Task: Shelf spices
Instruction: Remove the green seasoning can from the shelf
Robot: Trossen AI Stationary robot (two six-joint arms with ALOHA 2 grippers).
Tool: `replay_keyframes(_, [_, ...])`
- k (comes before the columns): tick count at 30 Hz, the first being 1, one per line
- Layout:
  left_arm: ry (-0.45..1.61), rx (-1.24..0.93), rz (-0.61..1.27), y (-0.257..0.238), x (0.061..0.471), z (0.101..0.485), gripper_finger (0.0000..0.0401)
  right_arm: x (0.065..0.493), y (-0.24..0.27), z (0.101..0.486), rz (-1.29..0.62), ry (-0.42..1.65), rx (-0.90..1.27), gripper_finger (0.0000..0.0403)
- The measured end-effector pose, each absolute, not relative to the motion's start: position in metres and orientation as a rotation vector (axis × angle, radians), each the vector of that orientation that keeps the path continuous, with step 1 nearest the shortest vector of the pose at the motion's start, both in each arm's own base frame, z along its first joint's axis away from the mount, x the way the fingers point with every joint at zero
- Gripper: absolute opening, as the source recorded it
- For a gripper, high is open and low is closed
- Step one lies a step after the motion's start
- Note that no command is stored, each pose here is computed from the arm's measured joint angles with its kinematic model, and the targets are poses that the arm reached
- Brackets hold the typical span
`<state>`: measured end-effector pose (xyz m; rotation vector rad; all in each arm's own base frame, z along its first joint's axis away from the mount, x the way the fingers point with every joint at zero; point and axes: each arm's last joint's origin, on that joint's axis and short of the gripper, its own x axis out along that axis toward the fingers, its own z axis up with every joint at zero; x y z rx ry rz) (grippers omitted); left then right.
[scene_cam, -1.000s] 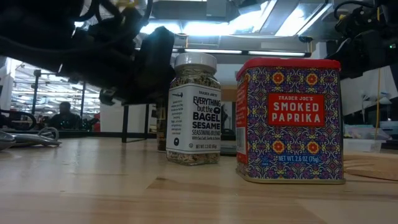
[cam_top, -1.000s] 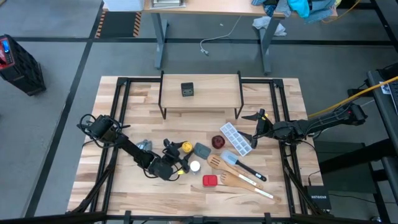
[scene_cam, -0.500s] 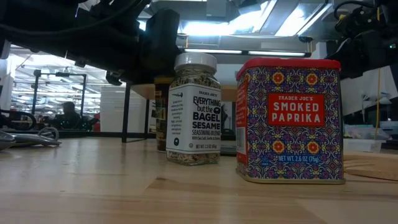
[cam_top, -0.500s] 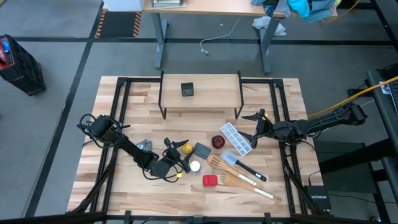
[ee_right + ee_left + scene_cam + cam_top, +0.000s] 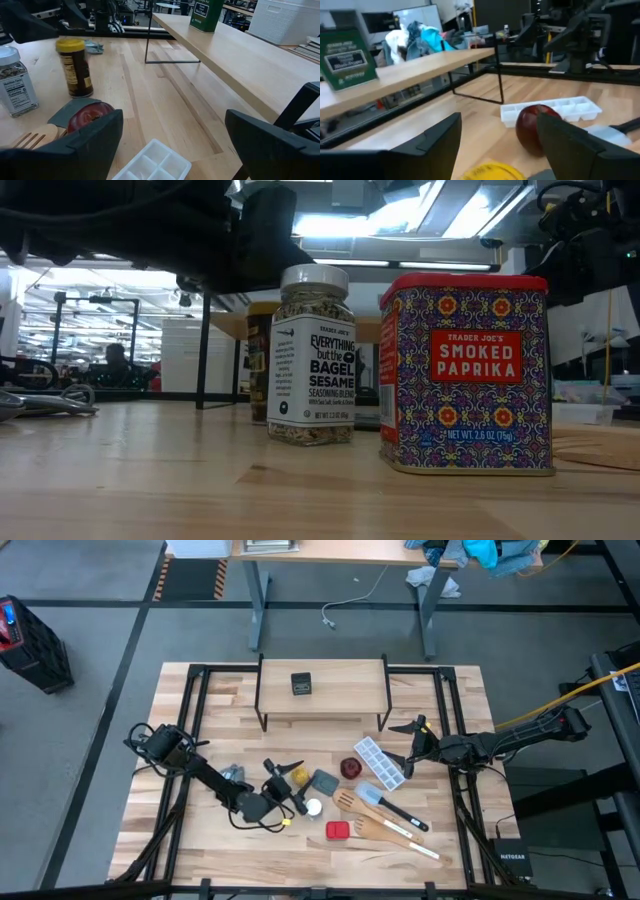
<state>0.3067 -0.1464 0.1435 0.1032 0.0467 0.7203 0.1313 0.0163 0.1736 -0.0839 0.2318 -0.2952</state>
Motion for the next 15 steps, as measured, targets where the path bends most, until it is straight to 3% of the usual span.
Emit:
replay_keyframes(8, [0.005, 0.196, 0.723, -0.146, 0.306, 0.16, 0.026, 0.131, 0.016, 0.174, -0.295, 0.232, -0.084, 0.0356])
replay_keyframes(15, [-0.043, 0.298, 0.709, -0.144, 0.302, 0.178, 0.0356, 0.131, 0.016, 0.174, -0.295, 0.232, -0.084, 0.0356])
